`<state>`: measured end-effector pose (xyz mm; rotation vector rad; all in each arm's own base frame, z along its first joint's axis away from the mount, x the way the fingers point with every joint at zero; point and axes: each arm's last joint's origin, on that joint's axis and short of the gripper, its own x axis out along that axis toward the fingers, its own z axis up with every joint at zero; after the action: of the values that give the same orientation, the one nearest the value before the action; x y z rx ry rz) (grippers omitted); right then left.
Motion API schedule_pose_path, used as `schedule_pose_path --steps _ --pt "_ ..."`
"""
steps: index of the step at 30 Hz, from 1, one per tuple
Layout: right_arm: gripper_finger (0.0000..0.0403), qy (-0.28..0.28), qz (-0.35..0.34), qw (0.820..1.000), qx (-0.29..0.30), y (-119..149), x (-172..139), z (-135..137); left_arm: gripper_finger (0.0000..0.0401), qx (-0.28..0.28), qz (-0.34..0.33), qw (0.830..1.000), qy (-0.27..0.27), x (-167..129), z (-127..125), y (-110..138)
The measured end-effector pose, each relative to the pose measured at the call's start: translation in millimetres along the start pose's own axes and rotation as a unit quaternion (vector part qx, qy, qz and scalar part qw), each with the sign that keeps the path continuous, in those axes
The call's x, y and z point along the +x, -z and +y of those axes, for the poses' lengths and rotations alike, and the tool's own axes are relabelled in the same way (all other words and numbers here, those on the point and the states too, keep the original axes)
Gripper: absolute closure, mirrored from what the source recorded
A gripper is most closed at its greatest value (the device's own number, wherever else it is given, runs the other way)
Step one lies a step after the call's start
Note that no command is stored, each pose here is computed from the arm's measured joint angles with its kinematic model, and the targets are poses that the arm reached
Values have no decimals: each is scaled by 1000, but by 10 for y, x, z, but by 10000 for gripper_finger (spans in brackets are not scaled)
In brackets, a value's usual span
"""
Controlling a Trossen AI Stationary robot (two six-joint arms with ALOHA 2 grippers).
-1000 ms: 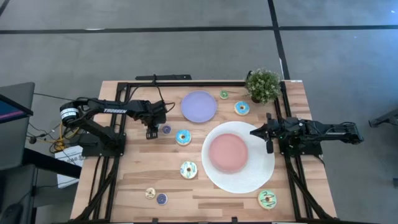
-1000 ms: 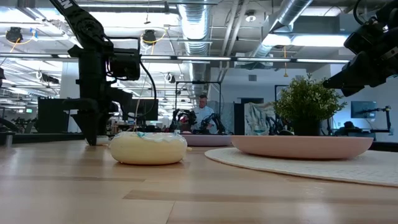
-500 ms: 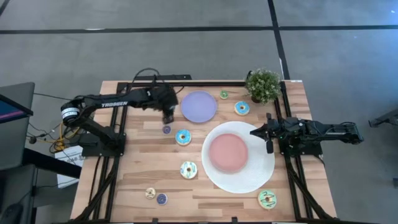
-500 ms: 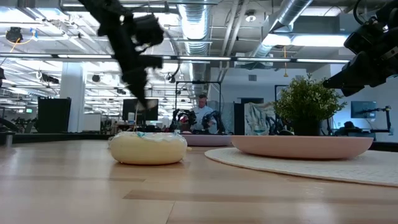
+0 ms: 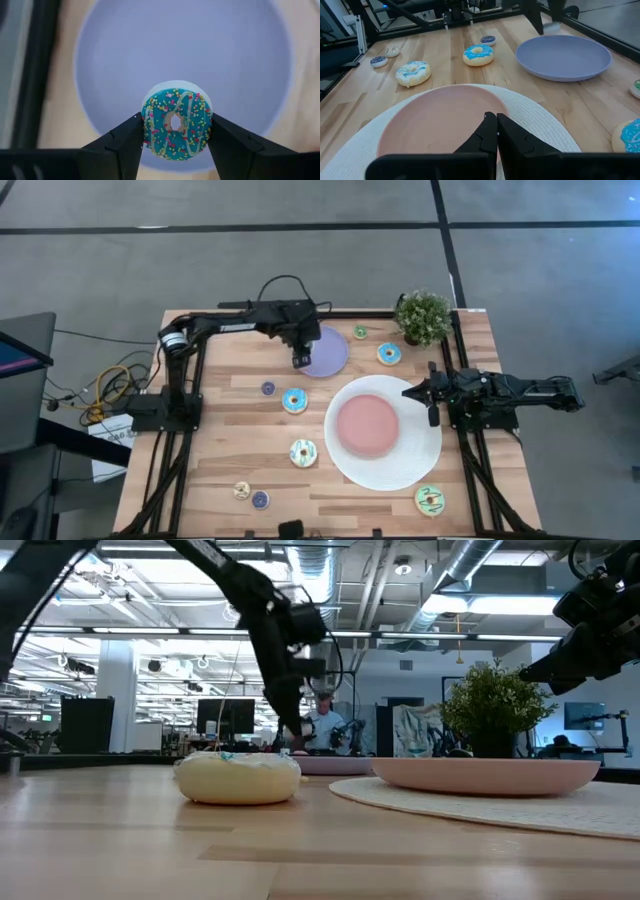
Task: Pick & Place donuts
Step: Put the small blue donut on the violet plate
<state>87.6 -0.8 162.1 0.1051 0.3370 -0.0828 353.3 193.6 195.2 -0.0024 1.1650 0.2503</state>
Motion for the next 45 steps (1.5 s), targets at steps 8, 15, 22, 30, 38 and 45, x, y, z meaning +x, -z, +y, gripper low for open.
schedule_pose_path --steps 8,15,22,30,38,45 --pt "401 0 0 1000 0 0 0 0 207 -36 6 999 19 150 223 82" --pt "401 0 0 1000 0 0 0 0 207 -23 -19 999 14 223 237 34" --pt "401 1 0 1000 0 0 0 -1 207 -20 -1 1000 7 437 236 73" --pt "401 0 0 1000 0 0 0 0 207 -19 5 1000 7 427 240 86" --pt "401 0 0 1000 0 0 0 0 207 -16 16 1000 12 460 235 110" --pt "401 0 0 1000 0 0 0 0 207 -19 21 1000 14 460 231 119"
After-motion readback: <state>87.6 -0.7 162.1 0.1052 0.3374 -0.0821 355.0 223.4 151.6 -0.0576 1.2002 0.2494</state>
